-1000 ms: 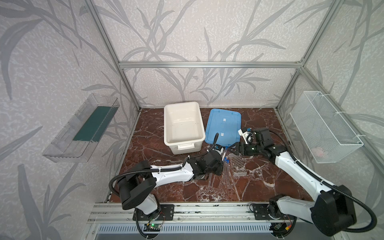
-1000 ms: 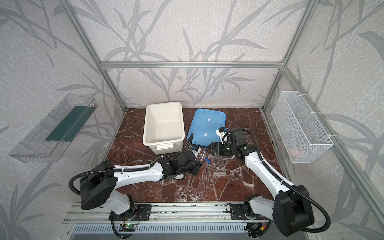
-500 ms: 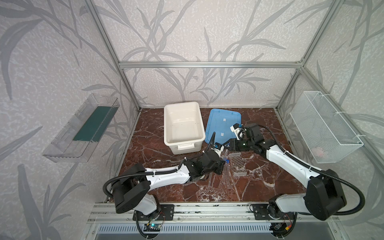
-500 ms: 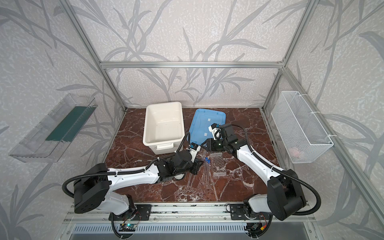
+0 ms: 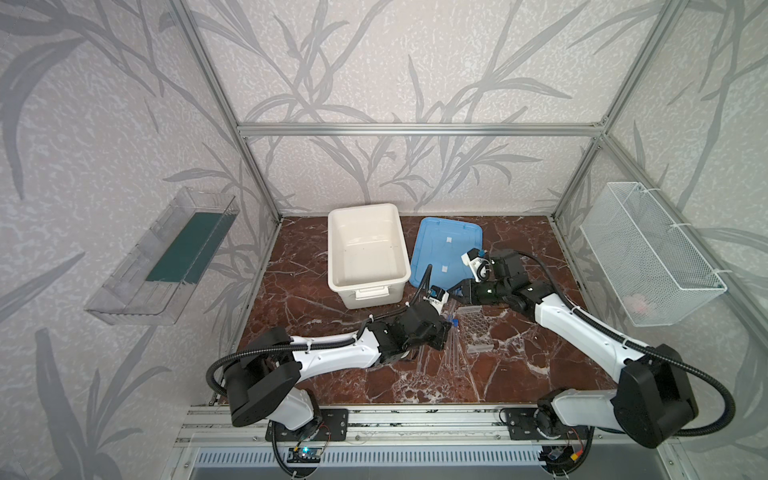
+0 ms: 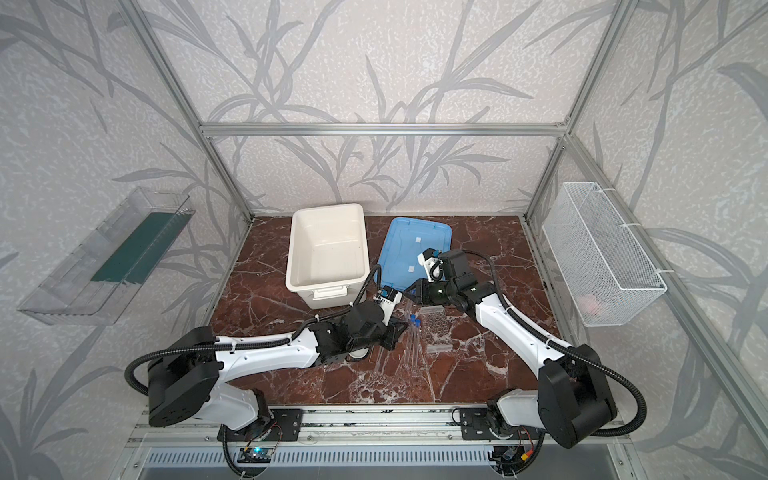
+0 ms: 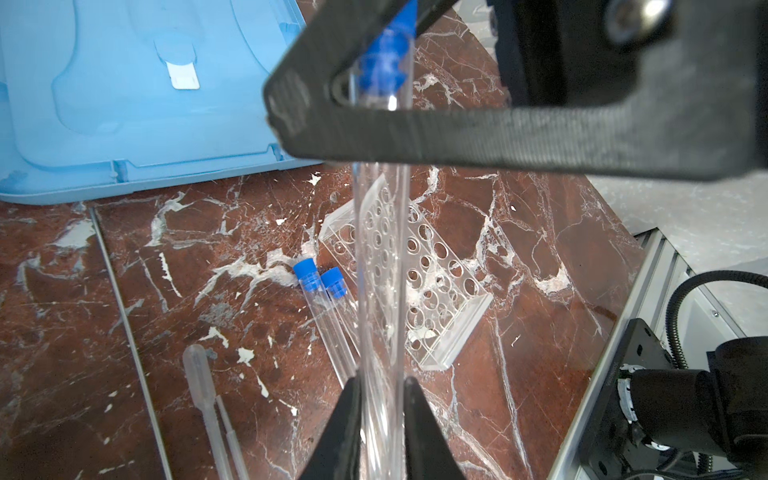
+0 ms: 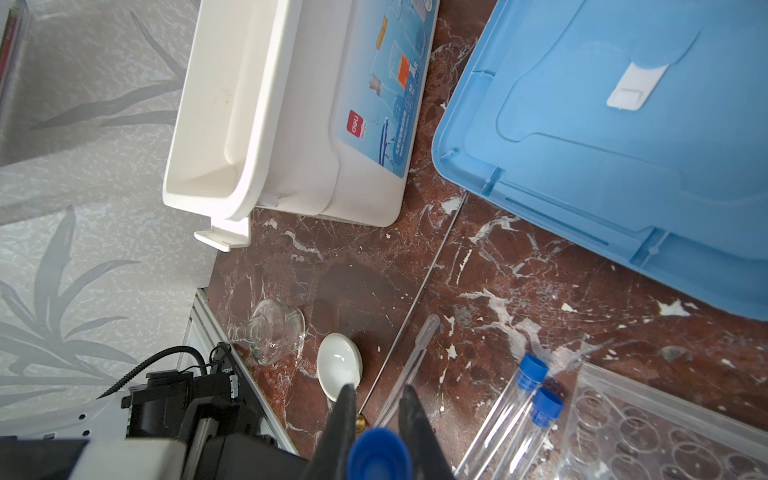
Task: Organize the chemistry lab equipment
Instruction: 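Grasp the tube's blue cap with the right gripper, then open the left gripper, then lower the held tube into a hole of the clear rack with the right gripper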
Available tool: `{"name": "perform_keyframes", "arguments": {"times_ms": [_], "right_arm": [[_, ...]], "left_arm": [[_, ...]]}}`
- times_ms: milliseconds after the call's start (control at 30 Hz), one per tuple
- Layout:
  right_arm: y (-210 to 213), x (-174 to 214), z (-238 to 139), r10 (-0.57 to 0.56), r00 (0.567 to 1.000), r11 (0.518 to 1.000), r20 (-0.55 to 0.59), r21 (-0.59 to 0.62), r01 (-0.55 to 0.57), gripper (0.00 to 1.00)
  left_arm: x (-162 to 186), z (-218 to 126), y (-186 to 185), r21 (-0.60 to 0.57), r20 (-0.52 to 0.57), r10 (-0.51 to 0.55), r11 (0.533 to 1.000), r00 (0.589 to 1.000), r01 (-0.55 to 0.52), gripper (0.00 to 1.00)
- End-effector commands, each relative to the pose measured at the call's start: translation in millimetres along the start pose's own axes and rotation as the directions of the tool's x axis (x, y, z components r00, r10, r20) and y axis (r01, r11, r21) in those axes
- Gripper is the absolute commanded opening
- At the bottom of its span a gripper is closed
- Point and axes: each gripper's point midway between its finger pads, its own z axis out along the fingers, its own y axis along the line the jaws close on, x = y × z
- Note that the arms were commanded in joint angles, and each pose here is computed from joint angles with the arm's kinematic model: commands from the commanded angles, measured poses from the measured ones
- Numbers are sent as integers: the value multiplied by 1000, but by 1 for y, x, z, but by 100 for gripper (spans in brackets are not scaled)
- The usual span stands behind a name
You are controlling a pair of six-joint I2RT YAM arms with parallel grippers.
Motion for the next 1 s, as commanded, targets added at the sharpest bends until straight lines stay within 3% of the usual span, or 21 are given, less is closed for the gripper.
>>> {"name": "perform_keyframes", "arguments": {"times_ms": [0,33,100,133,300,533,833,967], "right_arm": [[2,-4,-7,-42,998,999,42,13,41,17],[1,-6,-10,-57,997,998,54,25,56,17],[-2,-12,-20,-110,989,992,98,78,103,17],[-5,-17,-27,-150,980,984,129,121,134,17],[-21,-39,-65,-366,891,899,271,350,263,17],[-36,-55,-96,-498,739,829,454,500,251,17],[-53,-51,-100,-554,673,789,491,569,234,17],[-56,-50,-94,-552,681,788,481,567,238,17]], "left_arm": [[-14,-2,-4,-1,47,1,1000,999,-1,33],[-16,-3,-5,-3,56,-4,1000,998,4,48],[-24,-5,-6,2,81,-40,999,996,40,90],[-28,-8,-8,2,89,-72,997,993,73,99],[-44,-11,-18,16,76,-185,983,980,184,99],[-36,14,-35,64,-17,-192,979,981,193,99],[-20,32,-29,32,-69,-209,977,976,211,99],[-18,37,-30,32,-79,-212,976,974,215,99]]}}
